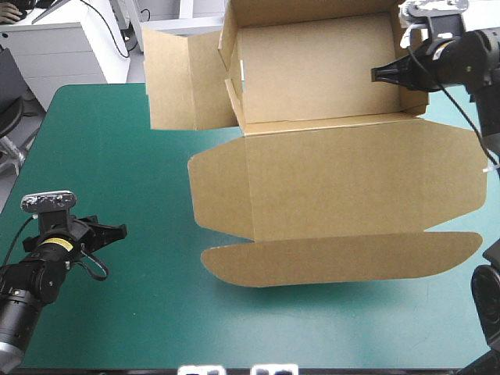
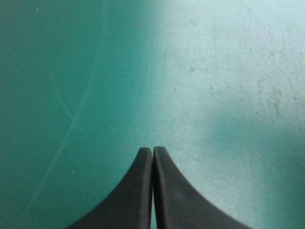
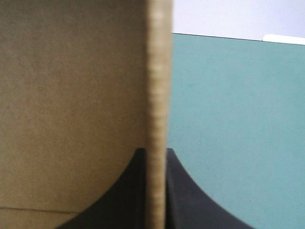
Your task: Fold the box
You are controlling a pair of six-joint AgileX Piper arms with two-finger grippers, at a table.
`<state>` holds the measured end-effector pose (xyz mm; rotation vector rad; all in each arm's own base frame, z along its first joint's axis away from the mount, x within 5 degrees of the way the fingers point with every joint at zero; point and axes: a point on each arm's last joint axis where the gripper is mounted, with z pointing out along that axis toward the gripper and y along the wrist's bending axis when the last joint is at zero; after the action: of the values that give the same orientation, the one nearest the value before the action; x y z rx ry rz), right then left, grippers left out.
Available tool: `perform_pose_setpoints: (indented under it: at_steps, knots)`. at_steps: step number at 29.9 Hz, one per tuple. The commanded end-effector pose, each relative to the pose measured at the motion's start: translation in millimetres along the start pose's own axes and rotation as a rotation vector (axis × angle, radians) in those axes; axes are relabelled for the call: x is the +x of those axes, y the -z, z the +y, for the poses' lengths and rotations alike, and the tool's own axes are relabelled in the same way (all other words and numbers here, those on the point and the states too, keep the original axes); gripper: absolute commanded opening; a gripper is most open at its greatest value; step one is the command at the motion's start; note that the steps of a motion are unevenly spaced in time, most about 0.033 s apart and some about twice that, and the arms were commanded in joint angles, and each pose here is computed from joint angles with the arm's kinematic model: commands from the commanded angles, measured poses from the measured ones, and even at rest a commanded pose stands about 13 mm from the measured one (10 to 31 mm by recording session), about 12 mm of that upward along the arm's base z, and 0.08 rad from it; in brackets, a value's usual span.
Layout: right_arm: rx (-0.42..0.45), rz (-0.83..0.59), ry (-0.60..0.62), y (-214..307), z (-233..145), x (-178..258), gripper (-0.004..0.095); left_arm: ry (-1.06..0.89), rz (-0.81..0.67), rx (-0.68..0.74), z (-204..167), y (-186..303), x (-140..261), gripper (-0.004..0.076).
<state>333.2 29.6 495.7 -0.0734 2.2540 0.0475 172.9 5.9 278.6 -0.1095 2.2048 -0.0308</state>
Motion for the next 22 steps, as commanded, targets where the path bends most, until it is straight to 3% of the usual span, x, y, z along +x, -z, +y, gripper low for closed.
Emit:
perform_pose_setpoints:
  at_steps: [1, 4, 12, 22]
  knots:
    - [-0.038, -0.062, -0.093, 28, -18, -3, -0.0018, 0.013, -0.157, 0.016, -2, 5, -20, -0.0008]
    - [-0.040, -0.067, -0.097, 30, -25, -3, -0.0018, 0.013, -0.206, 0.017, -2, 5, -25, -0.0008]
    - [-0.070, -0.071, -0.065, 31, -22, -3, -0.0018, 0.009, -0.142, 0.026, -6, -9, -64, -0.0008]
    - [-0.094, -0.073, -0.065, 32, -20, -3, -0.0018, -0.008, -0.185, 0.282, -29, -28, -160, -0.0008]
